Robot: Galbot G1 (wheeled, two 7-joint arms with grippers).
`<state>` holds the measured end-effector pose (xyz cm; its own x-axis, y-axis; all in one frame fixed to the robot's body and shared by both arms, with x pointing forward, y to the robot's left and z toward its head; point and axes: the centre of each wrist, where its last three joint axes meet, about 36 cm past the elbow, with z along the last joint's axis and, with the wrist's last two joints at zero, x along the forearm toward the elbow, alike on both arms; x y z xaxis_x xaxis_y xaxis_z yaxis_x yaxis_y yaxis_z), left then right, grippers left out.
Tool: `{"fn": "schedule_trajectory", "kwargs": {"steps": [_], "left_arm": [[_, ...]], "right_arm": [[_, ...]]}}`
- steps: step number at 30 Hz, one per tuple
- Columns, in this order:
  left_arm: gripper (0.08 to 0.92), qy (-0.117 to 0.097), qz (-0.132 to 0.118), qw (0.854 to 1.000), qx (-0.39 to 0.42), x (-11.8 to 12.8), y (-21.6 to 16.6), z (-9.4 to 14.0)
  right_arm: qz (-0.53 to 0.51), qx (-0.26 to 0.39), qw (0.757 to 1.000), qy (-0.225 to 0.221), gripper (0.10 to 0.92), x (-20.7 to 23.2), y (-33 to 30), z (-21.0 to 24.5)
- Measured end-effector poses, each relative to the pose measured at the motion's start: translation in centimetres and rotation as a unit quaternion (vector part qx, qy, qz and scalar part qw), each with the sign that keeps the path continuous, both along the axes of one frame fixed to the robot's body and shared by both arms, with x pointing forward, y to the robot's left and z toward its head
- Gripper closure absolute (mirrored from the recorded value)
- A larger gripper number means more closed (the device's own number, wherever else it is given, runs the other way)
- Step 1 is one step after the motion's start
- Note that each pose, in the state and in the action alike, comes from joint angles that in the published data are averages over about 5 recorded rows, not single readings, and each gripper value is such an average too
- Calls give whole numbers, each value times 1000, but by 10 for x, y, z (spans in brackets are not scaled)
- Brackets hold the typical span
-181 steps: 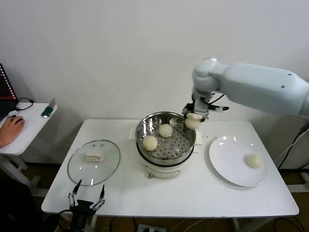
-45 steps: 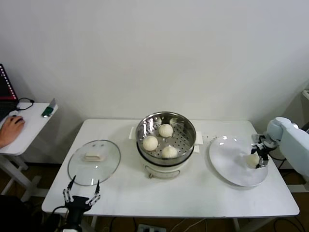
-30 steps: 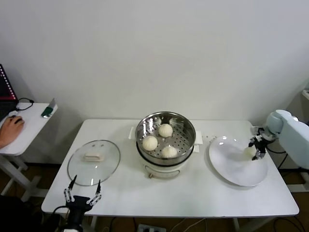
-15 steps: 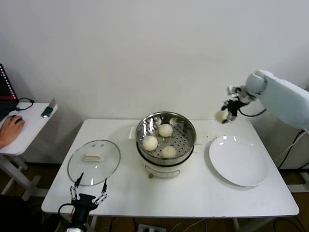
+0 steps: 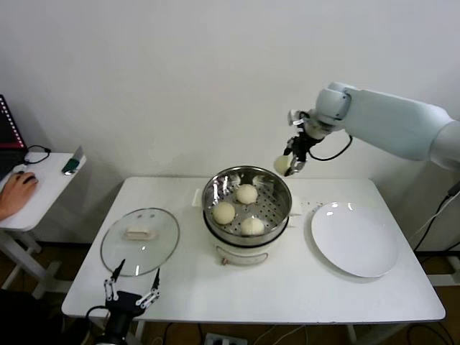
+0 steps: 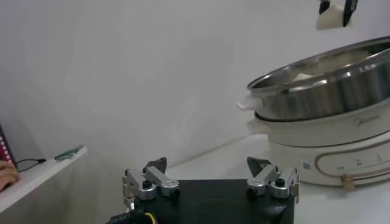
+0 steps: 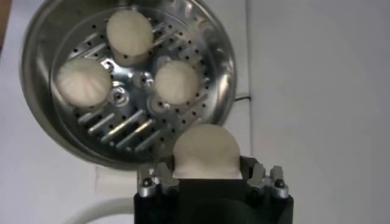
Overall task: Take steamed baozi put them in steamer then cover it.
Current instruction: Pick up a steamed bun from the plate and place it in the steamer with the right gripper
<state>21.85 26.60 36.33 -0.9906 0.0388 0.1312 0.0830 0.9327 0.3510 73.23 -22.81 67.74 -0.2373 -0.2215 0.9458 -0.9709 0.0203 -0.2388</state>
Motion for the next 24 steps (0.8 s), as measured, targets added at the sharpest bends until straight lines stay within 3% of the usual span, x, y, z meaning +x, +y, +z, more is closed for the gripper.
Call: {"fn": "schedule_trajectory", "kwargs": {"steps": [14,24], "left_arm": [[177,-3,5,1000,-2,3,4,-2],[177,-1,11,1000,-2,3,8,-5]], "right_arm": [[19,-28,999,40,335,-7,59,-58],[23,-50,997,56,336,-9,68,-82]]}}
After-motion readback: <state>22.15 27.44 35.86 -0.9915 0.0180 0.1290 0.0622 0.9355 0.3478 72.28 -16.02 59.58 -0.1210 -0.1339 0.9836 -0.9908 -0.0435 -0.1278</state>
